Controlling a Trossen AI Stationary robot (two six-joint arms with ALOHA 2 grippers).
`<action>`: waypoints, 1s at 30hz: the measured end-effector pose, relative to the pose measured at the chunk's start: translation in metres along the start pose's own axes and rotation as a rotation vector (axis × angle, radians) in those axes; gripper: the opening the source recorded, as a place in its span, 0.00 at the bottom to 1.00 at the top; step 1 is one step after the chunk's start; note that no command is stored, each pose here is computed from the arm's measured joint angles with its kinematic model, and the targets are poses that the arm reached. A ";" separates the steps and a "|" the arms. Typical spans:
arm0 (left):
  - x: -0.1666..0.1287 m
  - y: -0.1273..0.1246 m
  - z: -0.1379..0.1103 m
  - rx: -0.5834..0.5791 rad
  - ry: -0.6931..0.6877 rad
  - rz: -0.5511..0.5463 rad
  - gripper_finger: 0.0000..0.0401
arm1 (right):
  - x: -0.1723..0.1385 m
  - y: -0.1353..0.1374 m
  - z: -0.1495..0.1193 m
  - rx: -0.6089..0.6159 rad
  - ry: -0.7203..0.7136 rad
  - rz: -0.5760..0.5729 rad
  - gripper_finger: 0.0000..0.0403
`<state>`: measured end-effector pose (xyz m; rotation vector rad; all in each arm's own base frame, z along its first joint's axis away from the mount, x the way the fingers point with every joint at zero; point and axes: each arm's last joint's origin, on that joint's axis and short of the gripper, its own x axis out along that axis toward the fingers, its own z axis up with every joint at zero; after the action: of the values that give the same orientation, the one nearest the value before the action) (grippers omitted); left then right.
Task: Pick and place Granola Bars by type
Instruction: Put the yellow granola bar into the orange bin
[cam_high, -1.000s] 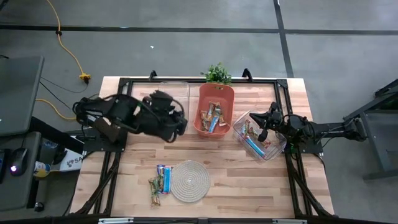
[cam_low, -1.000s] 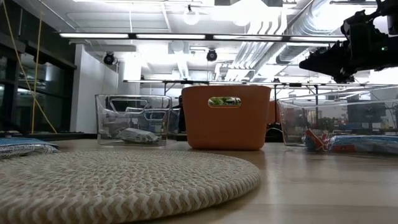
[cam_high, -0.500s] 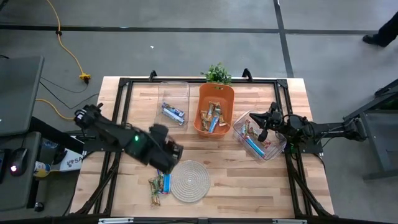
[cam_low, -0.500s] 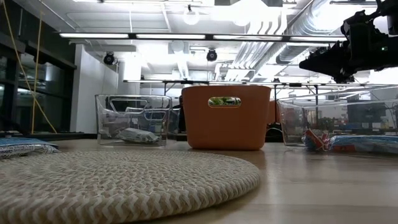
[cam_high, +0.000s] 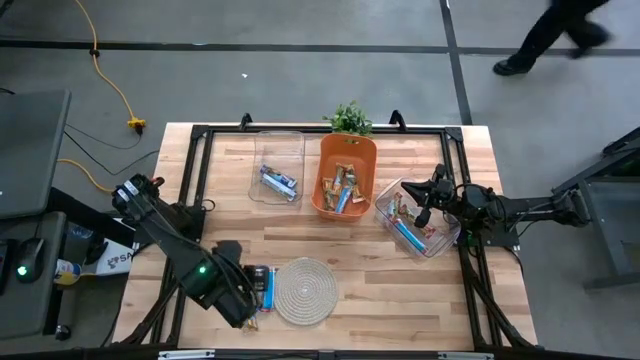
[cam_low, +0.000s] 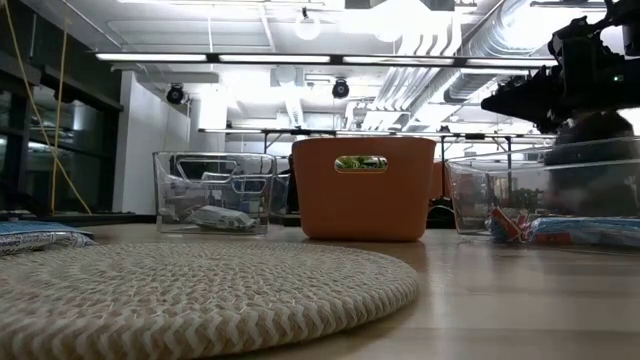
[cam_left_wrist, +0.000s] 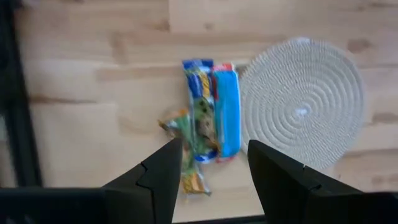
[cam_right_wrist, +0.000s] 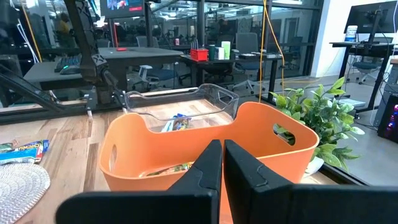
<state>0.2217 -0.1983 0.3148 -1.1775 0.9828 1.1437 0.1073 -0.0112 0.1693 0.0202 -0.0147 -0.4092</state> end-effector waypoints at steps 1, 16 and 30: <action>0.003 0.000 -0.003 -0.003 0.011 -0.009 0.45 | 0.000 0.000 0.000 0.000 0.000 0.000 0.00; 0.081 0.007 -0.025 -0.065 0.185 -0.016 0.45 | 0.000 0.000 0.000 0.000 0.000 0.000 0.00; 0.107 0.022 -0.020 -0.058 0.168 0.083 0.45 | 0.000 0.000 0.000 0.000 0.000 0.000 0.00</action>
<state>0.2184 -0.2031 0.2040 -1.3058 1.1412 1.1592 0.1072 -0.0113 0.1693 0.0202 -0.0148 -0.4094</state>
